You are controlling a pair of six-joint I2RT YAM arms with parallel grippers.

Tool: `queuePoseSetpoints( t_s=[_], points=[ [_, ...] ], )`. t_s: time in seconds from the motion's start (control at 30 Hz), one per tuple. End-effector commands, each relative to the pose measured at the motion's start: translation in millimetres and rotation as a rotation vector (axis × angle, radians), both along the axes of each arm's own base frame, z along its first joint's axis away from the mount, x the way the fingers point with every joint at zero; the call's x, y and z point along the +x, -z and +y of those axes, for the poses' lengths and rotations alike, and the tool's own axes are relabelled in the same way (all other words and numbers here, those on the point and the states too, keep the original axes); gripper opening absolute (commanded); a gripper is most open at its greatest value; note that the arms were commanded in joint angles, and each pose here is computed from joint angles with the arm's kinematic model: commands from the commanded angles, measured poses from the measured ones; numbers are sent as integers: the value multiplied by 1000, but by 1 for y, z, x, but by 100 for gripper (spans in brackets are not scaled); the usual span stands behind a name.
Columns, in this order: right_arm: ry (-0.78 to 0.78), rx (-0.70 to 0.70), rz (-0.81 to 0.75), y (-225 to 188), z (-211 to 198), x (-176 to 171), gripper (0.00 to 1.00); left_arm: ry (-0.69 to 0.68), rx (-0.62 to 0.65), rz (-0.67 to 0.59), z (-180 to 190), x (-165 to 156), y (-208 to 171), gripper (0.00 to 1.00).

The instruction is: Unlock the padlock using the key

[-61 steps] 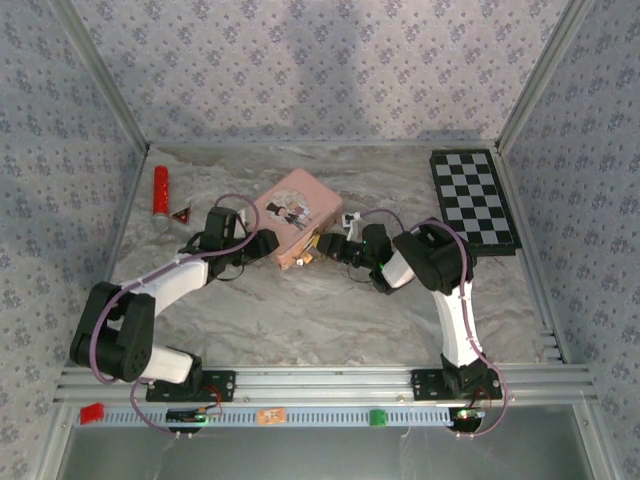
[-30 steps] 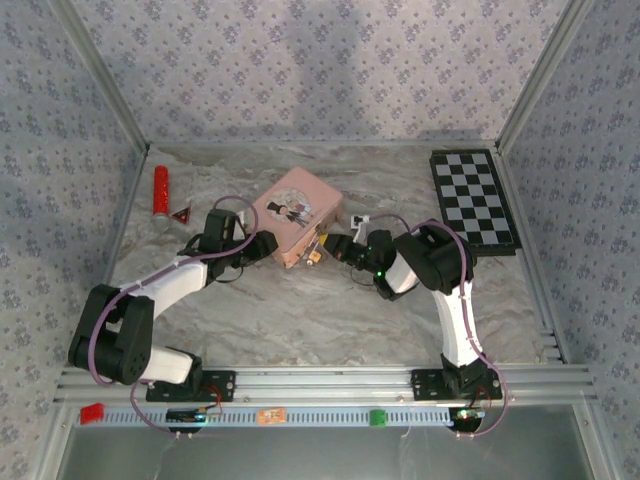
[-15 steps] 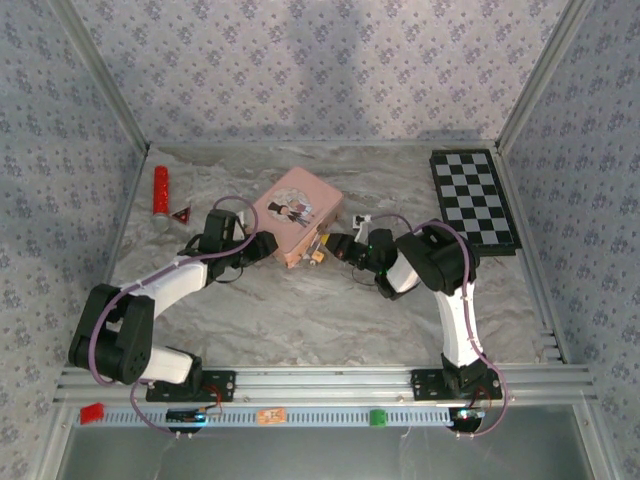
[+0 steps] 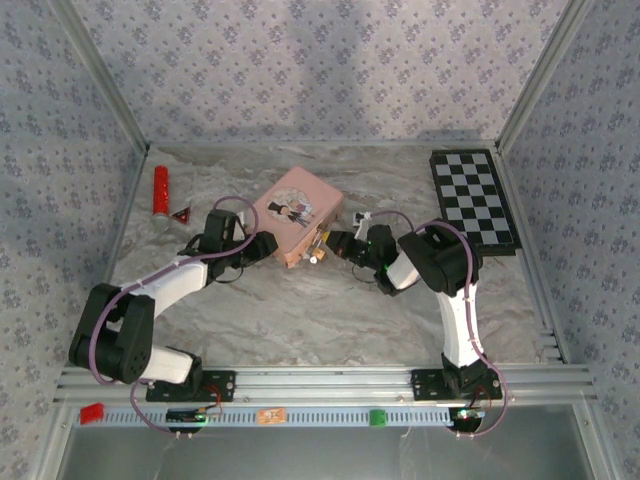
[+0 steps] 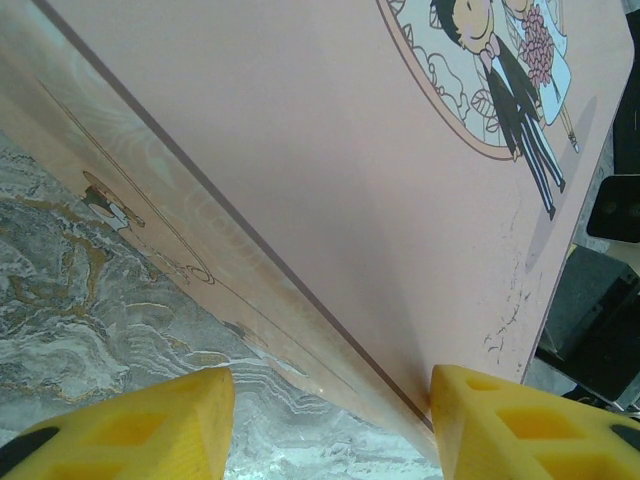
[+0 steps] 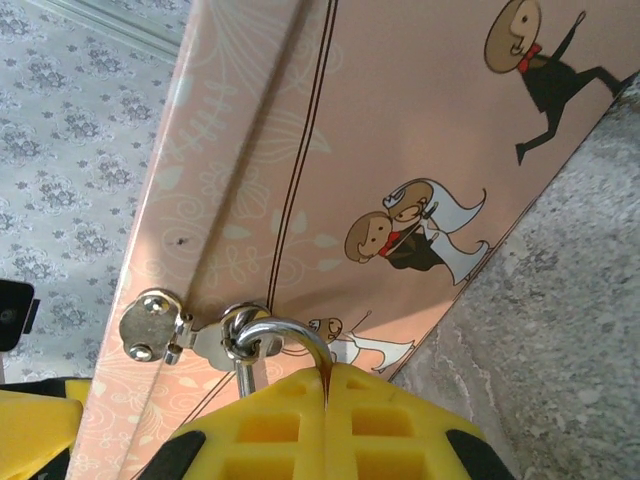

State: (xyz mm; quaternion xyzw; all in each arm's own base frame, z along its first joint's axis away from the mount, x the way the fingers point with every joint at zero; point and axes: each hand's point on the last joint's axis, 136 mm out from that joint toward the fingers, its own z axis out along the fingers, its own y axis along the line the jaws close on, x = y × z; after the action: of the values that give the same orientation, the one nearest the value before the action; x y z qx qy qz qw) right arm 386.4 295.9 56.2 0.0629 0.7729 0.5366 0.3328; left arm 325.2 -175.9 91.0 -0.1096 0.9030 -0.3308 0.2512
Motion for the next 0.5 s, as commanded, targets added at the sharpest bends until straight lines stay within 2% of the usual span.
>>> queuePoseSetpoints(
  t_s=[0.0, 0.47],
  points=[
    [48, 49, -64, -31, -7, 15, 3, -10, 31, 32, 5, -2, 8, 54],
    [76, 92, -93, -45, -15, 25, 3, -12, 31, 37, 5, -2, 9, 54]
  ],
)
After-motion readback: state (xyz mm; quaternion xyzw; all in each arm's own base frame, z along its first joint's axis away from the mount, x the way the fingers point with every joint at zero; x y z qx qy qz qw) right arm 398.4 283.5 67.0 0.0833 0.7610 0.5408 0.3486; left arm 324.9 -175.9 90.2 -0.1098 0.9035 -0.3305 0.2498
